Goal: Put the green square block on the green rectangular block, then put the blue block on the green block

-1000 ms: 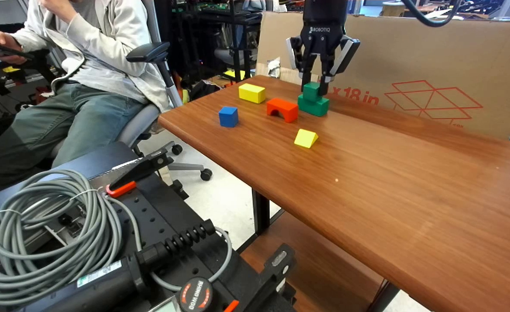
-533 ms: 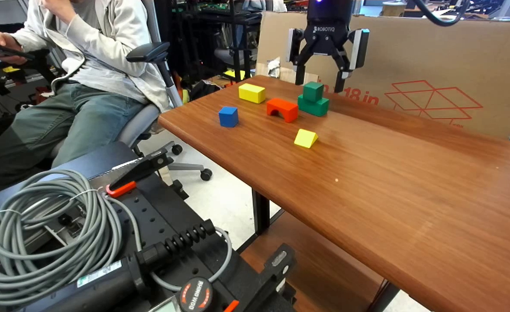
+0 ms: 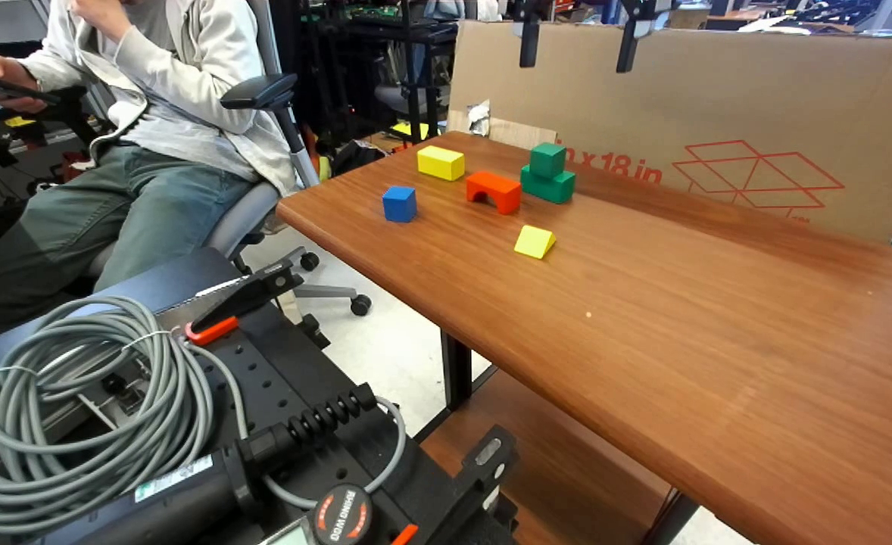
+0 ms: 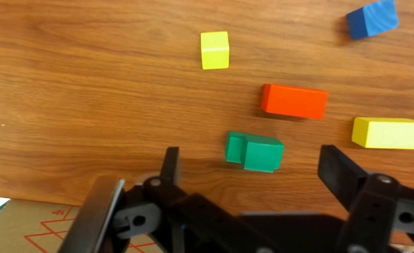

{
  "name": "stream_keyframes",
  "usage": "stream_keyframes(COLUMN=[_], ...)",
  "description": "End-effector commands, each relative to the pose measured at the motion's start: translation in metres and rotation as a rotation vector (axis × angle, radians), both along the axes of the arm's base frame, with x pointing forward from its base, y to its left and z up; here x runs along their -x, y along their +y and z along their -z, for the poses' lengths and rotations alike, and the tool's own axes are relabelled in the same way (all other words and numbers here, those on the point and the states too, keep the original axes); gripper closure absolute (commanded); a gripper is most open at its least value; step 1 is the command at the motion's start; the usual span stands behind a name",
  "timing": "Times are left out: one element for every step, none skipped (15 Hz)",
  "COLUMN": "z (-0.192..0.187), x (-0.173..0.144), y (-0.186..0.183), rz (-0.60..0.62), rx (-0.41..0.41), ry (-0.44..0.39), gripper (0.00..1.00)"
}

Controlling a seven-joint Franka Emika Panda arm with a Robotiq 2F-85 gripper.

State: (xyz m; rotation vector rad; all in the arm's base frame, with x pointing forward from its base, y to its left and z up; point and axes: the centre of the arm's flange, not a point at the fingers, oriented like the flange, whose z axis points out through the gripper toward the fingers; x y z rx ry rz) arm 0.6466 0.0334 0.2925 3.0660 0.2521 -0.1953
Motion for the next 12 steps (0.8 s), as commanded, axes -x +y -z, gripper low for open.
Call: stream_keyframes(z=[-0.034, -0.039, -0.042, -0.043, -0.041, -0.040, -0.037, -0.036, -0.035, -0.033, -0.032, -0.030], x=[0.067, 0.078, 0.088, 0.096, 0.102, 0.107, 0.112, 0.121, 0.131, 0.140, 0.148, 0.155], y=[0.012, 0.019, 0.025, 0.030, 0.035, 0.040, 0.044, 0.050, 0.056, 0.061, 0.068, 0.074], rz=[-0.061, -0.081, -0.112, -0.120, -0.116, -0.118, -0.119, -0.133, -0.156, -0.176, -0.206, -0.224], rx=[-0.015, -0.011, -0.011, -0.009, -0.007, -0.006, -0.005, -0.001, 0.003, 0.010, 0.011, 0.014], ry=[-0.005, -0.011, -0.004, -0.009, -0.007, 0.001, 0.019, 0.028, 0.023, 0.017, 0.012, 0.009], gripper=[0.00, 0.00, 0.00, 0.00, 0.00, 0.00, 0.00, 0.00, 0.00, 0.00, 0.00, 0.00])
